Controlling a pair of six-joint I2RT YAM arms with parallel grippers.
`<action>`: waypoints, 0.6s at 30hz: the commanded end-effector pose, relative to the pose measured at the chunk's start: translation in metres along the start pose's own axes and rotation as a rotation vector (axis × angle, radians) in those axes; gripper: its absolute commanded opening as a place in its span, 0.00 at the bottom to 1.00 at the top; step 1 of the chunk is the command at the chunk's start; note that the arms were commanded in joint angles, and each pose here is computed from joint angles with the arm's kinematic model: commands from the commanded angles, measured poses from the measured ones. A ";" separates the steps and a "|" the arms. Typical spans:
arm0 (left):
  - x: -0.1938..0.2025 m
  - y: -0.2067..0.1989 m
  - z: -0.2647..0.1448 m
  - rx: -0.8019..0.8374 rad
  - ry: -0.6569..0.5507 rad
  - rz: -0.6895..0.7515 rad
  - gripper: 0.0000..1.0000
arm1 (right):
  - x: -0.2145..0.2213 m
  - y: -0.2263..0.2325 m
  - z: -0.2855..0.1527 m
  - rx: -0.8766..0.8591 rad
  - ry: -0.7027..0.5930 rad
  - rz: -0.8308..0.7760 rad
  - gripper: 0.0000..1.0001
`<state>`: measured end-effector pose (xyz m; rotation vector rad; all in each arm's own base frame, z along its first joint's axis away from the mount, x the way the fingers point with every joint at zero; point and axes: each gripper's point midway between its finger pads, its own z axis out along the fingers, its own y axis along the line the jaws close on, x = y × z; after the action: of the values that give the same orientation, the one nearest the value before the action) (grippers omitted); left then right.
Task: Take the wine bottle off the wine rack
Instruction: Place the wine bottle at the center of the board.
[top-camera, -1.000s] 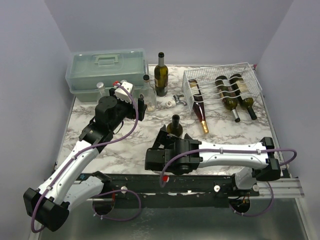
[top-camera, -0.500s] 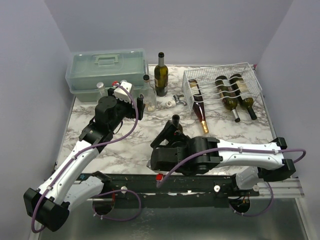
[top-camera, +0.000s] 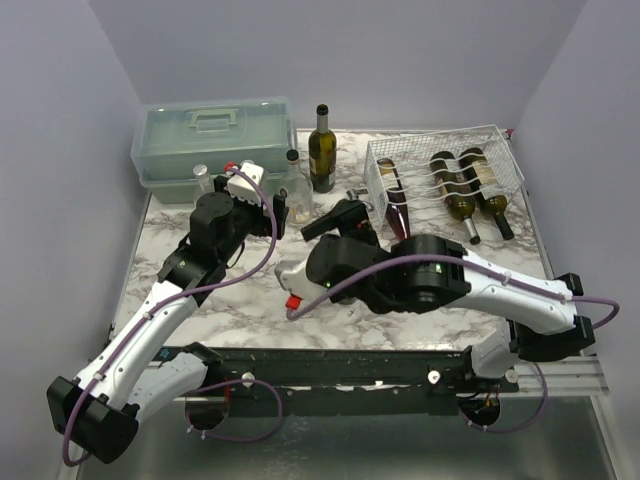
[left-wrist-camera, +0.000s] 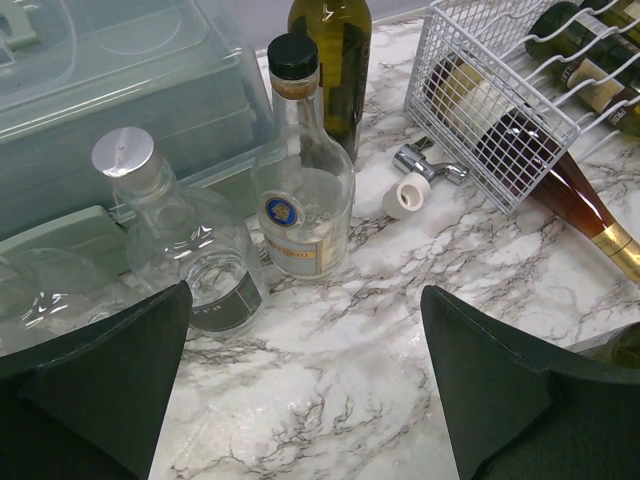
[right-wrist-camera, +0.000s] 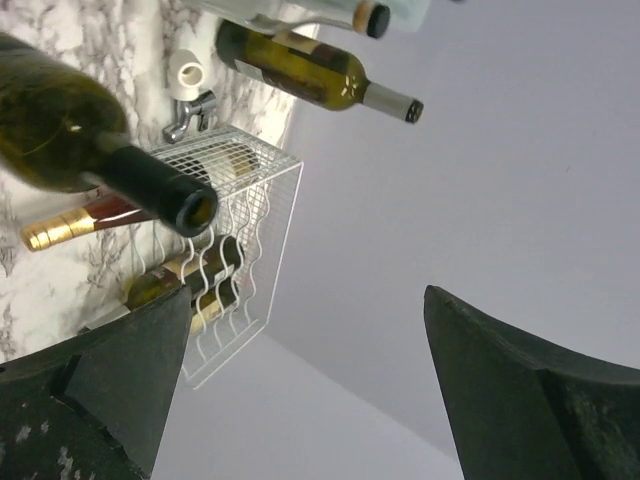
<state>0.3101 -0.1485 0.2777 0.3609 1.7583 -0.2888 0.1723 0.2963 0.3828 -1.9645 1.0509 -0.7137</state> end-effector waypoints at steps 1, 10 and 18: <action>-0.003 0.007 -0.004 -0.031 -0.022 0.008 0.99 | 0.011 -0.033 0.018 0.077 0.002 0.233 0.98; -0.003 0.006 -0.004 -0.022 -0.023 0.008 0.99 | 0.078 -0.074 0.050 0.216 0.080 0.621 0.93; -0.001 0.000 -0.003 0.011 -0.018 0.009 0.99 | 0.166 -0.041 0.104 0.115 0.161 0.931 0.88</action>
<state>0.3092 -0.1478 0.2791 0.3613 1.7508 -0.2884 0.3337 0.2238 0.4030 -1.2196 1.6537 -0.5543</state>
